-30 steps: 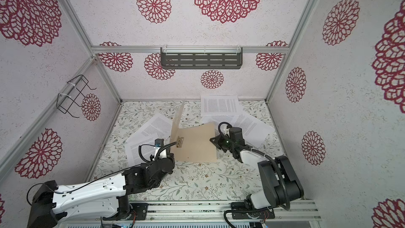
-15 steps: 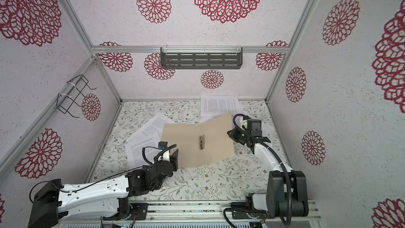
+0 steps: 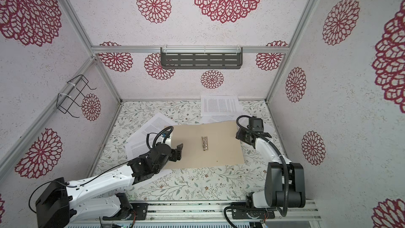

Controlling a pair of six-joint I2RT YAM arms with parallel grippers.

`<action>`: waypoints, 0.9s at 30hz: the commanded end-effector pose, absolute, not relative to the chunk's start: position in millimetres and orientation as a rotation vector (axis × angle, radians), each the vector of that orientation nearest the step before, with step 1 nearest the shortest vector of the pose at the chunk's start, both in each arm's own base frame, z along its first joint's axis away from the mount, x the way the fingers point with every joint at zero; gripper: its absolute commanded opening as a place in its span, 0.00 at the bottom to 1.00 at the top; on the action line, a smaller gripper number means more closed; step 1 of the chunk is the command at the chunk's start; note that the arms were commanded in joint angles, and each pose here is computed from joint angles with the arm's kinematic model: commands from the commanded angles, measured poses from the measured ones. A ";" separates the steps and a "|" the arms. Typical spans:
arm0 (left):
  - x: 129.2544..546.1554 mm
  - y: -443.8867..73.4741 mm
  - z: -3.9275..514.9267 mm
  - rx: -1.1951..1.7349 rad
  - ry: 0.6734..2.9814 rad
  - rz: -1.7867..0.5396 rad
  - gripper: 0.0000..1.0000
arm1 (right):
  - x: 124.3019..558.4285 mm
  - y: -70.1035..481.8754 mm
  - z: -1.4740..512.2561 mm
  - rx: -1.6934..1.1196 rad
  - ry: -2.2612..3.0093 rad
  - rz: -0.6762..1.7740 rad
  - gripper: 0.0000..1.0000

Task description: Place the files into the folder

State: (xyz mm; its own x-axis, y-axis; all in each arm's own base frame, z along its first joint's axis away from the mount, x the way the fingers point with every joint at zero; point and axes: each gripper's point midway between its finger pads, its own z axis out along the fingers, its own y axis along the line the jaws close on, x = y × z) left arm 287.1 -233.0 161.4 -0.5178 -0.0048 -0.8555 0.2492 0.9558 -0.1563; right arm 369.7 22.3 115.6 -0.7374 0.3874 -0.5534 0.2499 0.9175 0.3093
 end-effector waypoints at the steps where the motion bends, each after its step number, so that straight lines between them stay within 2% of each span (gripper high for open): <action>1: 296.1 -267.6 157.8 0.242 2.171 -0.519 0.90 | 371.6 29.0 147.1 0.376 2.341 0.147 0.60; 3: 302.2 -278.1 146.6 0.243 2.215 -0.599 0.94 | 368.5 84.3 142.8 0.201 2.380 0.358 0.60; 6: 312.9 -286.2 134.6 0.199 2.255 -0.769 0.99 | 352.6 158.0 129.8 0.016 2.424 0.695 0.49; 9: 324.2 -286.4 121.1 0.139 2.307 -0.915 0.98 | 336.5 199.8 115.7 -0.081 2.442 0.846 0.44; 12: 331.5 -290.6 112.7 0.121 2.326 -1.028 0.97 | 326.8 219.4 98.9 -0.122 2.476 0.917 0.40; 18: 337.7 -285.5 85.6 0.061 2.398 -1.090 0.97 | 313.1 238.3 69.0 -0.181 2.566 0.955 0.32; 27: 325.1 -264.5 39.4 0.031 2.545 -0.951 0.97 | 305.1 240.1 49.1 -0.187 2.631 0.929 0.21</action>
